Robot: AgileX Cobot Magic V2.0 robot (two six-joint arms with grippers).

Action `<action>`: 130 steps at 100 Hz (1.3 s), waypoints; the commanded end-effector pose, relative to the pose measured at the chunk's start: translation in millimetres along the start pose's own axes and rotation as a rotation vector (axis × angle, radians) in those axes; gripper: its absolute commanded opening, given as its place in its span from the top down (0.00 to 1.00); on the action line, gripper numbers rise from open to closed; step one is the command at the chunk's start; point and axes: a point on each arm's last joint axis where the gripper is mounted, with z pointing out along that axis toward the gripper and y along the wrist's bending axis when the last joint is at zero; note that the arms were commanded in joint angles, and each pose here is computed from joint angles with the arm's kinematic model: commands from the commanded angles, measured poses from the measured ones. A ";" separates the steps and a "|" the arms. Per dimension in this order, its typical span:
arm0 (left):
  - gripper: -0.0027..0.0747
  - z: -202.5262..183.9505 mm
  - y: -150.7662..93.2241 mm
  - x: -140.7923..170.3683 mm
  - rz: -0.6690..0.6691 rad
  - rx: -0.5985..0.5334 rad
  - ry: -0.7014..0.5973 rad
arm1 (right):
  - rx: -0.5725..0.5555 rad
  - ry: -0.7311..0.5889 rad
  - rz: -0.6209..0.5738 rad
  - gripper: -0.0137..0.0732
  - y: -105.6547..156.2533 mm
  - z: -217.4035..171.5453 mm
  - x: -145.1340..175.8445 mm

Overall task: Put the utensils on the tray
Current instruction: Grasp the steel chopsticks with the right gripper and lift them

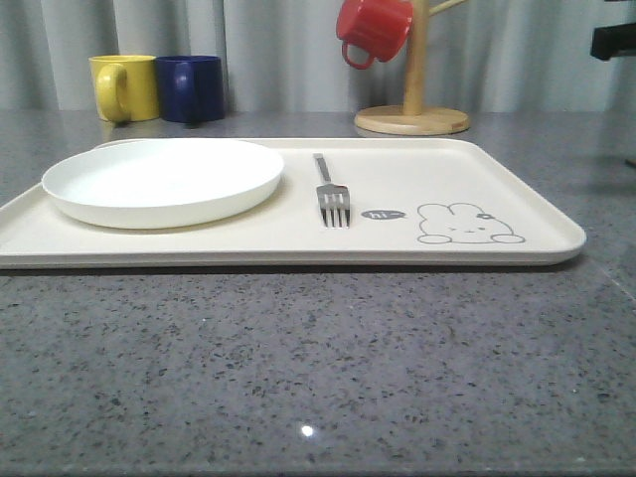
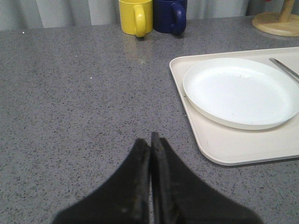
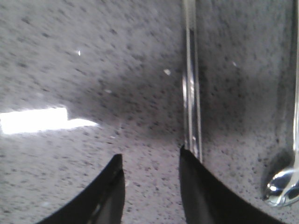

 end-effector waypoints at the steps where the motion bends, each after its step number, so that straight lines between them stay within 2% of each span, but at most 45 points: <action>1: 0.99 -2.5 -1.3 -13.1 -0.012 0.016 -0.084 | -0.012 -0.031 0.010 0.49 -14.3 -17.7 5.1; 43: 0.99 -2.5 -1.3 -13.1 -0.012 0.016 -0.084 | -0.070 0.045 0.058 0.49 -39.0 10.5 -0.8; 64: 0.99 -2.5 -1.3 -13.1 -0.012 0.016 -0.084 | -0.090 0.096 0.054 0.50 -37.3 27.2 -3.6; 76: 0.99 -2.5 -1.3 -13.1 -0.012 0.016 -0.084 | -0.094 0.100 0.055 0.60 -36.9 28.6 -3.7; 94: 0.99 -2.5 -1.3 -13.1 -0.012 0.016 -0.084 | -0.095 0.098 0.055 0.93 -36.9 27.3 -3.4; 112: 0.99 -2.5 -1.3 -13.1 -0.012 0.016 -0.084 | -0.108 0.027 0.031 0.92 -27.1 3.6 0.4; 130: 0.99 -2.5 -1.3 -13.1 -0.012 0.016 -0.084 | -0.149 -0.119 -0.111 0.92 20.5 -42.2 13.0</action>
